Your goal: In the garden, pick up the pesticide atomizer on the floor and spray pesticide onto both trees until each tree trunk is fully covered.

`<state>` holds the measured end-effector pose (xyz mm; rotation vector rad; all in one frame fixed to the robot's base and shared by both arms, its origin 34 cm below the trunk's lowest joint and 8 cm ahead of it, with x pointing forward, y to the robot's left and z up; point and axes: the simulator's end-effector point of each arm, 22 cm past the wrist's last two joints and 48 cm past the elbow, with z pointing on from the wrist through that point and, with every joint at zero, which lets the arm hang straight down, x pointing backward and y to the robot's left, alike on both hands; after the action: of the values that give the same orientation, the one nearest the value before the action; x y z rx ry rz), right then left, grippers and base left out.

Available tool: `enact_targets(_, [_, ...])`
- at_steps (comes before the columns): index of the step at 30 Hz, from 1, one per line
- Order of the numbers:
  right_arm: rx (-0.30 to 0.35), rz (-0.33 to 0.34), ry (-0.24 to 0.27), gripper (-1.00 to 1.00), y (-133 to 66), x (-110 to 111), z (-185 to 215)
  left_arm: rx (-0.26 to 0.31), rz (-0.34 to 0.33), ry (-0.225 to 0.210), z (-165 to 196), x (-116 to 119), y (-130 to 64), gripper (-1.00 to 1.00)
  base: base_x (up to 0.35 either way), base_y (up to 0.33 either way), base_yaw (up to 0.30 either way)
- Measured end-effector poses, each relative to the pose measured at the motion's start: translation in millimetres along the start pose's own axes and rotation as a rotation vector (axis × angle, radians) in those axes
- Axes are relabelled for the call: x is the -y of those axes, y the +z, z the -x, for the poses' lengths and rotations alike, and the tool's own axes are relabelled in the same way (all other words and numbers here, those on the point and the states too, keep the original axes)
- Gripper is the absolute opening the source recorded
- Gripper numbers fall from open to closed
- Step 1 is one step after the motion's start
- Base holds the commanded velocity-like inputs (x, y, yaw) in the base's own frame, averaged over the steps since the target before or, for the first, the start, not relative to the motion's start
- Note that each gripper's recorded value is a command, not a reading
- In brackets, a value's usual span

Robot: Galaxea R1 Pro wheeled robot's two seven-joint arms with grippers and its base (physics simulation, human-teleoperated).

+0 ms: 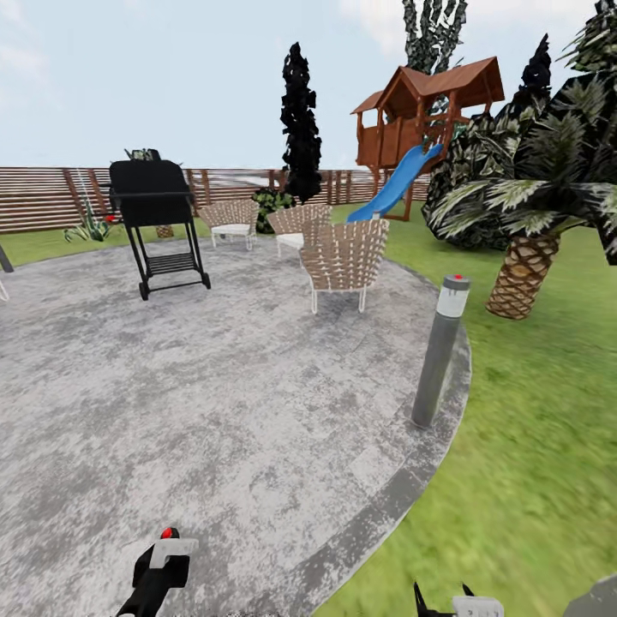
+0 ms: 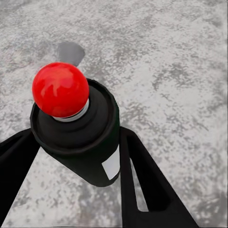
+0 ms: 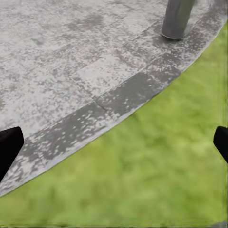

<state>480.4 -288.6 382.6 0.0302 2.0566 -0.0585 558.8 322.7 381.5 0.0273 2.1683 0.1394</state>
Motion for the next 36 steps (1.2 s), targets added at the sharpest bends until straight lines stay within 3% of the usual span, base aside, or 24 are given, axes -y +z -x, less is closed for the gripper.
enact_targets(9, [0.0,0.0,0.0,1.0,0.0,0.0,0.0,0.0,0.001,-0.001,0.0,-0.5,0.0,-1.0,-0.23,-0.163,-0.299])
enact_targets(36, [-0.001,0.001,-0.001,1.0,-0.1,-0.5,-0.5,0.0,0.001,-0.001,0.0,-0.5,0.0,-1.0,-0.005,-0.005,-0.3])
